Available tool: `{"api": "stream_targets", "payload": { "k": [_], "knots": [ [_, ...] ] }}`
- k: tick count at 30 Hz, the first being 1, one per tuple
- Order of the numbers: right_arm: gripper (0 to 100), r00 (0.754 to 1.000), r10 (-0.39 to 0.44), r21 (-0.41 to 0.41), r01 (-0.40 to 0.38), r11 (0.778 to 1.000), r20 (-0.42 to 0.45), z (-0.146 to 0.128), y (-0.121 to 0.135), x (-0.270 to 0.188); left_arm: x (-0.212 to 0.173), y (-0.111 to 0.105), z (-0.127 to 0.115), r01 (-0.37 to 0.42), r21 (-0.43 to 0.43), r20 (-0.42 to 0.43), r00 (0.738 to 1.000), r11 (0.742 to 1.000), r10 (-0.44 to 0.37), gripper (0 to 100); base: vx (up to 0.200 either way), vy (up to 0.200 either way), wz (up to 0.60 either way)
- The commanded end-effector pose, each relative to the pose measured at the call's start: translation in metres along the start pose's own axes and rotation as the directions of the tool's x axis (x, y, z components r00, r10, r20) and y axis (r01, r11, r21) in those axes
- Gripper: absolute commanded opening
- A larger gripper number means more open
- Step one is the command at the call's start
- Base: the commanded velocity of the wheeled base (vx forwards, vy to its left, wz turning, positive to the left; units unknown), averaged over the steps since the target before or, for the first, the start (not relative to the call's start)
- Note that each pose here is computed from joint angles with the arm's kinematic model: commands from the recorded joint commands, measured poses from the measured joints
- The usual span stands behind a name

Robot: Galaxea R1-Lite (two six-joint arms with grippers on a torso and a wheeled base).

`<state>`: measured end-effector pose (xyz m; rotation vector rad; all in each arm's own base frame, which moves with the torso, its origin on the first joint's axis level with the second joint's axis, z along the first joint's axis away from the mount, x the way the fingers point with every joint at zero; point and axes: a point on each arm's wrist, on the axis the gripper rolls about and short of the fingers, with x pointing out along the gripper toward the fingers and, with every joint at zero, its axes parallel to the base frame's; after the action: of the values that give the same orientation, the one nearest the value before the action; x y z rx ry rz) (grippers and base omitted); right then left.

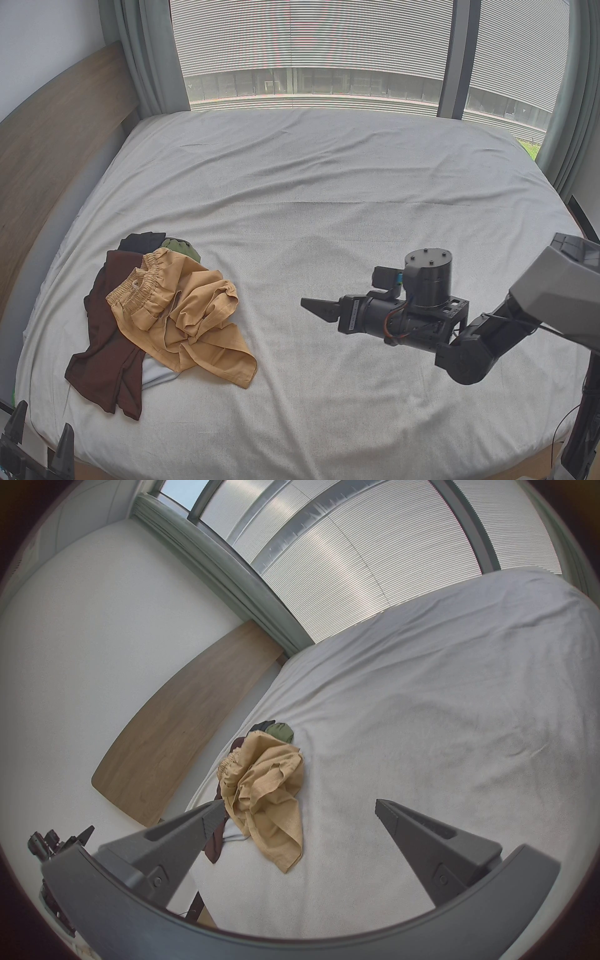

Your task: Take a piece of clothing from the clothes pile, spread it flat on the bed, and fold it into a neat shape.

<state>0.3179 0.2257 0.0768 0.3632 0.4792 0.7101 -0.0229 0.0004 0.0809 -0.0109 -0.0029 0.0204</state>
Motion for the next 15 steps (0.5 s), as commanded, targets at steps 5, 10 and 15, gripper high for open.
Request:
{"api": "stream_targets", "payload": {
  "k": [5, 10, 15],
  "knots": [
    [100, 0.996, 0.011, 0.004, -0.011, 1.000, -0.094, -0.036, 0.001, 0.031, 0.000, 0.000, -0.005, -0.001, -0.001, -0.004, 1.000, 1.000, 0.001, 100, 0.000, 0.000, 0.00],
    [100, 0.994, -0.027, -0.002, 0.027, 1.000, -0.109, -0.047, 0.001, 0.034, 0.000, 0.000, -0.005, -0.001, 0.000, -0.004, 1.000, 1.000, 0.001, 100, 0.000, 0.000, 0.00],
    [100, 0.992, -0.008, -0.005, 0.008, 1.000, -0.123, -0.054, 0.005, 0.040, 0.000, 0.000, -0.005, -0.001, -0.001, -0.004, 1.000, 1.000, 0.001, 100, 0.000, 0.000, 0.00]
  ]
}}
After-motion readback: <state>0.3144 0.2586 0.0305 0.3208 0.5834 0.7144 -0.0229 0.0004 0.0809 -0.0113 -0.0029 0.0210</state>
